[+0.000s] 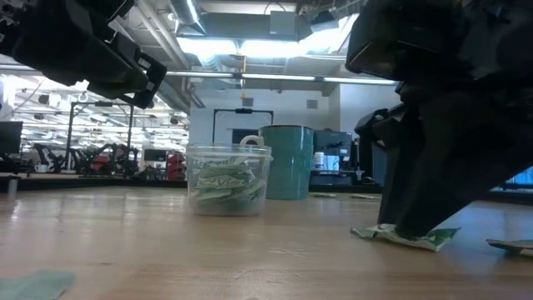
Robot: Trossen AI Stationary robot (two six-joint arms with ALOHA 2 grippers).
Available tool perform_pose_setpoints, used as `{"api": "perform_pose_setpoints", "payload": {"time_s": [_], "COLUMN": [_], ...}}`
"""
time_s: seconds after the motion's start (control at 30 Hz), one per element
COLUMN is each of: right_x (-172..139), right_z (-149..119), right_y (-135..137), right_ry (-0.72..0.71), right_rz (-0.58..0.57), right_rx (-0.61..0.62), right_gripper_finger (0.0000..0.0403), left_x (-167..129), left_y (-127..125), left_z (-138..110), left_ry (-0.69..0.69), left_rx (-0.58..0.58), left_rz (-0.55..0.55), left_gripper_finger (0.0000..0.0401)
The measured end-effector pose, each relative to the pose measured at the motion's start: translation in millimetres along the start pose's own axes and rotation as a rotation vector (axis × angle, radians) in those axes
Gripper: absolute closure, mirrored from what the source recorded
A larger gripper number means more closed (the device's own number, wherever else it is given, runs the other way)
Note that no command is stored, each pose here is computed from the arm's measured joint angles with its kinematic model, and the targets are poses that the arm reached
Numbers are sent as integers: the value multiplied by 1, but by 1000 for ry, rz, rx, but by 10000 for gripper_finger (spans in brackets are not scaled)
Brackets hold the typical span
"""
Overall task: Pick and place Stevia / Truvia into bins
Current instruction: Put the green stevia packet into the transparent bin
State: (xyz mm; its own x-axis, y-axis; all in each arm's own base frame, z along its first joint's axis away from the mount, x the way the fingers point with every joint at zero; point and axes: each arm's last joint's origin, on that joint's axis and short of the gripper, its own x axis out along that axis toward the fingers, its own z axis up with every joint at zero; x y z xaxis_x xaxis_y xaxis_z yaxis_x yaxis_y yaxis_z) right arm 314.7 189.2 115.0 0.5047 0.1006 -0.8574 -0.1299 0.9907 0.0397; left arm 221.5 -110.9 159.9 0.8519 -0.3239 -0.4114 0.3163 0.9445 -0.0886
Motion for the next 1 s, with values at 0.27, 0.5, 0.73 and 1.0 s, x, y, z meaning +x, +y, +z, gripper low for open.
{"api": "perform_pose_setpoints", "payload": {"time_s": [0.27, 0.5, 0.73, 1.0], "right_x": [1, -10, -29, -39], "right_z": [0, 2, 16, 48], "right_y": [0, -1, -2, -22], "right_ry": [0, -11, -98, -332], "right_rz": [3, 27, 54, 58], "right_rx": [-3, 1, 7, -58], "right_gripper_finger": [380, 387, 380, 380], "left_x": [0, 0, 0, 0], "left_y": [0, 0, 0, -1], "left_z": [0, 0, 0, -1], "left_ry": [0, 0, 0, 16], "left_rx": [0, 0, 0, 1], "left_rz": [0, 0, 0, -33], "left_gripper_finger": [336, 336, 336, 336]}}
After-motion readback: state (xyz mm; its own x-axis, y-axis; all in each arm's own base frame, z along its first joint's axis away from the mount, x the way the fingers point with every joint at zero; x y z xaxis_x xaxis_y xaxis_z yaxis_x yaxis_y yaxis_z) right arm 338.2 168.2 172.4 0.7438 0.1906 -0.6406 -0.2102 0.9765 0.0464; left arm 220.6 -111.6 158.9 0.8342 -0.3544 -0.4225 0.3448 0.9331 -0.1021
